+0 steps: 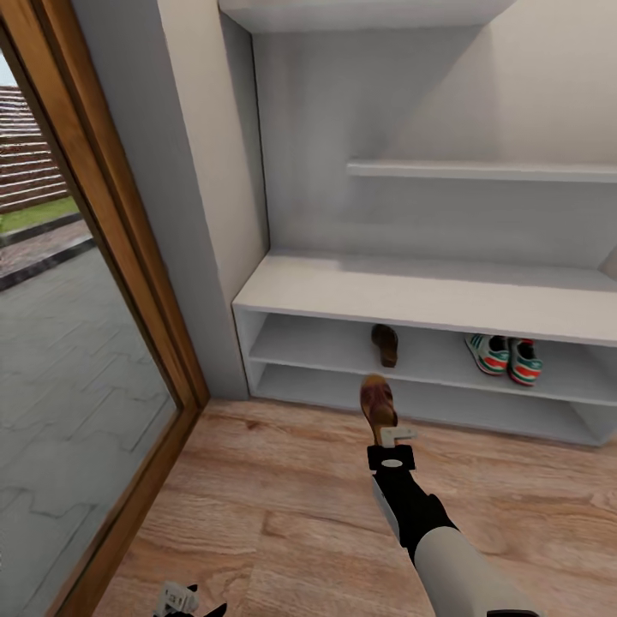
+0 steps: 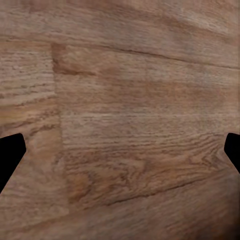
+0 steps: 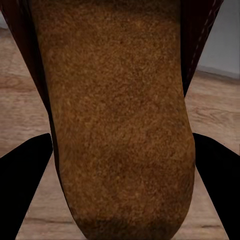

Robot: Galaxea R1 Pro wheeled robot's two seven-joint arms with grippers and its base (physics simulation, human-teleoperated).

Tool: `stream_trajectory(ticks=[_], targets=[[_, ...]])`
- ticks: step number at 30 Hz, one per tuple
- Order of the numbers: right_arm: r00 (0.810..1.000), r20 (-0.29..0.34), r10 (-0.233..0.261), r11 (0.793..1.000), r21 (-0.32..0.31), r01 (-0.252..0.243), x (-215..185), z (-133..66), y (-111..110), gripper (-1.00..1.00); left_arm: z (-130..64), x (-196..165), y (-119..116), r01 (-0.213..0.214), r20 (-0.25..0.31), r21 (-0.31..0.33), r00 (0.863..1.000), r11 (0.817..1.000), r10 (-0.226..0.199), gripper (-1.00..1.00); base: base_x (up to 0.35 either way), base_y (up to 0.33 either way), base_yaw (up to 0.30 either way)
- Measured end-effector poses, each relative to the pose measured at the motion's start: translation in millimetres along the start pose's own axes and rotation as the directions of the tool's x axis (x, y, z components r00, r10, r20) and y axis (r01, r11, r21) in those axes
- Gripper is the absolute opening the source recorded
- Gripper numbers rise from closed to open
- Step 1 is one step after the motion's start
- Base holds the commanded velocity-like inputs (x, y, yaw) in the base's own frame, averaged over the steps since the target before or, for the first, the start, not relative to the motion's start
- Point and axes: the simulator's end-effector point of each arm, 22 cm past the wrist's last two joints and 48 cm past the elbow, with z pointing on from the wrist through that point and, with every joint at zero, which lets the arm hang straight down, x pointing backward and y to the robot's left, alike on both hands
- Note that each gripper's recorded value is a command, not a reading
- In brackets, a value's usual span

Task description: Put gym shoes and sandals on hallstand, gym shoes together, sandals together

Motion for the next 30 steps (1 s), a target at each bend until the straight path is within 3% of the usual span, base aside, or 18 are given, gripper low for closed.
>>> stream_trajectory(ticks=[15,30], targets=[[1.0,-0.001,0.002,1.0,0.0,-0.002,0.3,0.3,-0.2,-1.0,0.2,1.1,-0.3,0.004,0.0,-0.001,1.0,1.0,-0.004,1.0,0.315,0.105,0.005],[1.0,-0.001,0.003,1.0,0.0,-0.003,0.4,0.4,-0.4,-1.0,0.6,1.6,-1.1,0.006,-0.001,0.0,1.0,1.0,-0.006,1.0,0.336,0.01,0.0]])
